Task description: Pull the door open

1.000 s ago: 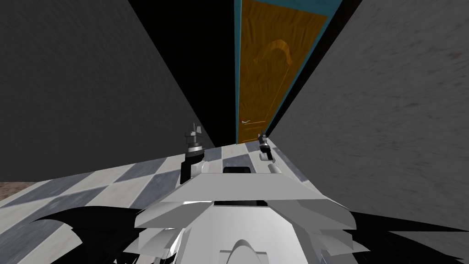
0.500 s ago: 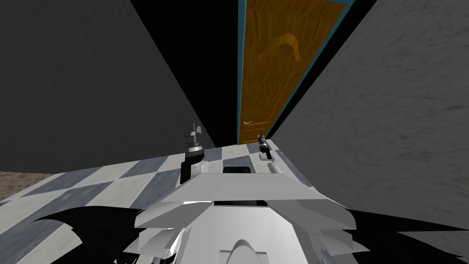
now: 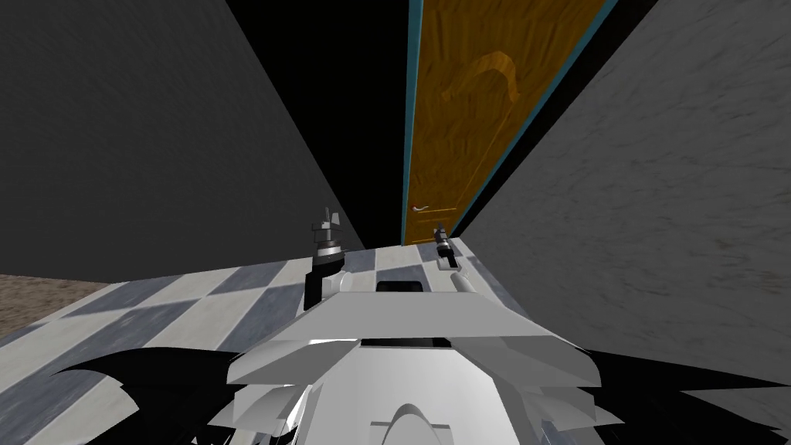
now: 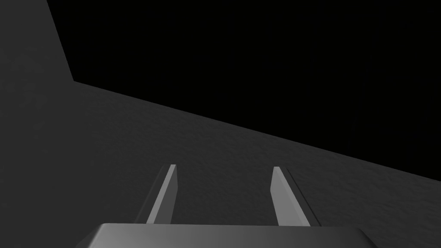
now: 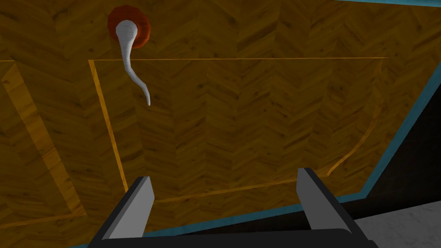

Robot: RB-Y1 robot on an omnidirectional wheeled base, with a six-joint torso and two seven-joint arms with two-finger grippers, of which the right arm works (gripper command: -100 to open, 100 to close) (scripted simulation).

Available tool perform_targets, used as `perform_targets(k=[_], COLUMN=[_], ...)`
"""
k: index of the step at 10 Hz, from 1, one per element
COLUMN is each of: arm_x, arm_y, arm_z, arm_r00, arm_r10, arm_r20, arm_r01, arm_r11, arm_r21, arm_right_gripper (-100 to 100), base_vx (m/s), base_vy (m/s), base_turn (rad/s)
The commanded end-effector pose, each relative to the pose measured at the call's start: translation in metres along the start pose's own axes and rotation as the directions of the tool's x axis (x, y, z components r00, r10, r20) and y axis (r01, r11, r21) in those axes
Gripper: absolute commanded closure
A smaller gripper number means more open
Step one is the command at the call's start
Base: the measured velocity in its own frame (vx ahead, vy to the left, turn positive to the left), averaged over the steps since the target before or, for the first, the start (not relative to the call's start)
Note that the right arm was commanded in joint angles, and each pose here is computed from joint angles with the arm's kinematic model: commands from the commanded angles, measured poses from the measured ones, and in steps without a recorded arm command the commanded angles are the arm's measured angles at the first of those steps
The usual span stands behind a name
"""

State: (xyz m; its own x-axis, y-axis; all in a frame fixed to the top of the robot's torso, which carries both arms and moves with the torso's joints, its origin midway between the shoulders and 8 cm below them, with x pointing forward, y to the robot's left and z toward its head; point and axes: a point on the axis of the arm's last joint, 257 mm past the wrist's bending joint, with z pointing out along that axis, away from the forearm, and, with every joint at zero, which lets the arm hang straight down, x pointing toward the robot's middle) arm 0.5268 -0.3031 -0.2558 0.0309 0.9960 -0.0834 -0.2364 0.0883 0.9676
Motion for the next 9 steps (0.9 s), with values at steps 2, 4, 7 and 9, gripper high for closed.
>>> perform_targets(k=[2,4,7,9], arm_x=[-0.002,-0.003,-0.004,-0.006], arm_y=[-0.015,-0.023,-0.035,-0.047], arm_z=[0.0019,0.0017,0.0021,0.0022], arm_r00=[1.000,1.000,1.000,1.000], arm_r10=[-0.003,-0.004,-0.006,-0.008], arm_r20=[-0.001,-0.001,-0.002,-0.002], arm_r01=[0.003,0.004,0.006,0.008], arm_r11=[1.000,0.999,0.997,0.995], arm_r21=[0.030,0.047,0.072,0.098], arm_right_gripper=[-100,-100,-100,-100], base_vx=[0.074,0.075,0.059,0.060], base_vy=[-0.023,-0.019,-0.012,-0.016], base_turn=[0.084,0.070,0.063,0.073])
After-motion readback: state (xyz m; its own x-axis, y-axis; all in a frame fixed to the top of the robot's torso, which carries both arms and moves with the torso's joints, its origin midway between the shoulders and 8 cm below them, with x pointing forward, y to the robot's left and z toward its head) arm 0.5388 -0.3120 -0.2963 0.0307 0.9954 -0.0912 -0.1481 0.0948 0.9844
